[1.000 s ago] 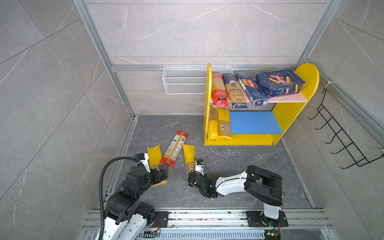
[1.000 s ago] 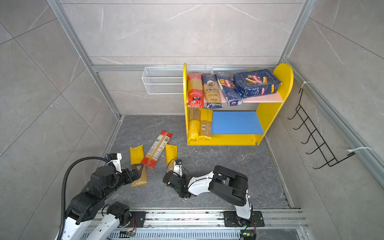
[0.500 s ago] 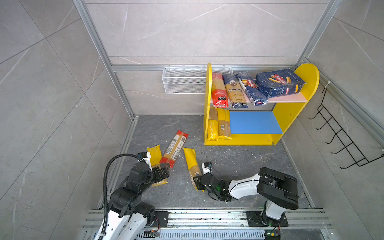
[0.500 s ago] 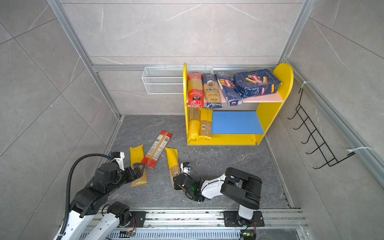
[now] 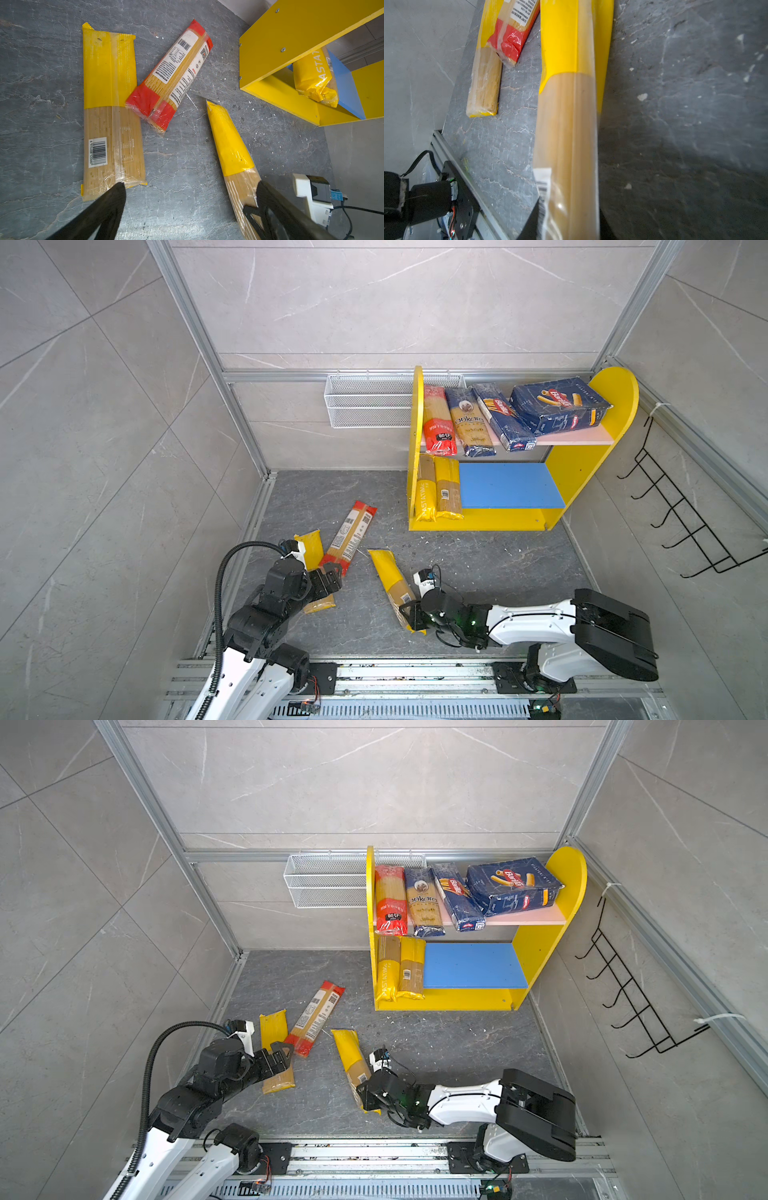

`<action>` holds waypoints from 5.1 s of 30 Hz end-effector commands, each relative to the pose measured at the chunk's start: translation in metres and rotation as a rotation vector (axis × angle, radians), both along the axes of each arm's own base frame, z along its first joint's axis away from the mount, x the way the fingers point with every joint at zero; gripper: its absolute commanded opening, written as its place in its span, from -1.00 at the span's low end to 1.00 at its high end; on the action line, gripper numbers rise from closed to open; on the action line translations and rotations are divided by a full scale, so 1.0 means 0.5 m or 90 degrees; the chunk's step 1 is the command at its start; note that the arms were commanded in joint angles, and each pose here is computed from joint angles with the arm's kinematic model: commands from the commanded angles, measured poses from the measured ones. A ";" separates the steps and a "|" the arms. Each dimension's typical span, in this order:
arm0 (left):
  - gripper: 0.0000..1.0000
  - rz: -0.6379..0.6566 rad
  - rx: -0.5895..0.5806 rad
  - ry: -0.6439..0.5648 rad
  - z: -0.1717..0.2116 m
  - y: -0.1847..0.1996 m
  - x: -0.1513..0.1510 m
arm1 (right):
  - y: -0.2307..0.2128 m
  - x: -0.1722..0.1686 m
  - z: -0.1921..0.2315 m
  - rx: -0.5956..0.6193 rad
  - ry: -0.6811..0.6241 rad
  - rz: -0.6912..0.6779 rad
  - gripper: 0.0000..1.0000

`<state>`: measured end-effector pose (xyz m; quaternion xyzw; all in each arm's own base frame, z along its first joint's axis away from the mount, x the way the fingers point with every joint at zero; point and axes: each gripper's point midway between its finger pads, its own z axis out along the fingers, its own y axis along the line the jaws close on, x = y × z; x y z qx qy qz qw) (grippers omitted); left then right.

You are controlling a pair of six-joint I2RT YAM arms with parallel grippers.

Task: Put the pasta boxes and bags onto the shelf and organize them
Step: 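Lift the grasped bag by its end and swing it upright toward the shelf, then place the bag upright on the blue lower level beside the other bags, then open the right gripper and withdraw it from the shelf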

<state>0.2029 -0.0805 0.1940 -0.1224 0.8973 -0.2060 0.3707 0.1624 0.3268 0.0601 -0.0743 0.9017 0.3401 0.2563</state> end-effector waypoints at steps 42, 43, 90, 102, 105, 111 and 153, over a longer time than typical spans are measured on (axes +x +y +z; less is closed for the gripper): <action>0.99 -0.040 -0.041 -0.059 0.089 -0.057 0.083 | -0.310 -0.012 0.420 0.060 -0.269 -0.118 -0.62; 1.00 -0.043 -0.042 -0.060 0.092 -0.060 0.087 | -0.321 -0.011 0.425 0.057 -0.274 -0.127 -0.62; 0.99 -0.101 -0.016 -0.064 0.084 -0.120 0.229 | -0.449 0.520 0.427 -0.147 -0.278 -0.314 -0.55; 0.99 -0.092 -0.006 -0.050 0.073 -0.117 0.252 | -0.448 0.624 0.389 -0.140 -0.258 -0.300 -0.50; 0.99 -0.090 -0.005 -0.048 0.071 -0.116 0.253 | -0.447 0.642 0.383 -0.140 -0.254 -0.300 -0.49; 0.99 -0.089 -0.001 -0.049 0.075 -0.112 0.254 | -0.457 0.667 0.373 -0.134 -0.237 -0.303 -0.35; 1.00 0.012 0.196 0.036 -0.132 -0.015 0.287 | -0.326 0.241 0.386 -0.023 -0.126 -0.162 0.70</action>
